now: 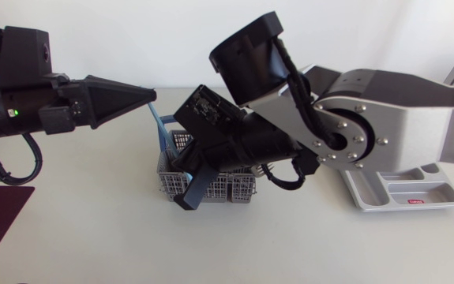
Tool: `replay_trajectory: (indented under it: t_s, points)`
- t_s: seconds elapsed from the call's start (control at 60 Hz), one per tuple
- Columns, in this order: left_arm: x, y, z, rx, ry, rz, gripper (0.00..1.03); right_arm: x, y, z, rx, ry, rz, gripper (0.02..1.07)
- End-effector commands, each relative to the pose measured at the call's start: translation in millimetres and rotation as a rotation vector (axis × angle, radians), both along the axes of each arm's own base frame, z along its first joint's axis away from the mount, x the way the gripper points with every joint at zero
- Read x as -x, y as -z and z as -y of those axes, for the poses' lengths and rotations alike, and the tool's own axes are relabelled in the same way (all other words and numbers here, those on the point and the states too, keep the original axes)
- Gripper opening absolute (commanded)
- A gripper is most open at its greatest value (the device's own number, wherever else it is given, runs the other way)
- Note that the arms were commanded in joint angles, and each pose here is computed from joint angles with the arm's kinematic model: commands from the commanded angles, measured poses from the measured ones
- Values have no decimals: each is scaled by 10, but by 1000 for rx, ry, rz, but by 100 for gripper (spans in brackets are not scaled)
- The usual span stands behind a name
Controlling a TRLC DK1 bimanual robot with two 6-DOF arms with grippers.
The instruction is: Sort the cutlery from the basket into the organizer compartments.
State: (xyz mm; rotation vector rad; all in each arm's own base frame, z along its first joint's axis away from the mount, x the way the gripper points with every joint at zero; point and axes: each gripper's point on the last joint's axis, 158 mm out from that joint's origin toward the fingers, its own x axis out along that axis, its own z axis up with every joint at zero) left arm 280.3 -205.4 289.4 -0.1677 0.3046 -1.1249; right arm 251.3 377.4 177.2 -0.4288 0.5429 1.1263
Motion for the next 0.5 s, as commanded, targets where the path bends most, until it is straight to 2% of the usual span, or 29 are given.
replay_trajectory:
  t_s: [0.0,0.067,0.133,0.2,0.267,0.3,0.483]
  points:
    - [-62,-41,-19,17,-13,-15,4,59,-25,-14,-5,-18,-2,8]
    - [-74,-46,-28,24,-20,-21,5,78,-11,-5,2,-20,-9,7]
    - [-104,-72,-63,32,-34,-20,17,91,-9,13,5,-20,-12,7]
    - [-137,-124,-103,37,-49,-11,37,123,8,38,15,-24,-19,8]
    - [-188,-227,-177,51,-77,8,64,160,31,65,25,-28,-29,8]
    - [-222,-286,-227,62,-95,16,72,178,35,89,29,-29,-31,8]
    - [-418,-628,-489,88,-181,64,89,294,19,259,42,-26,-38,8]
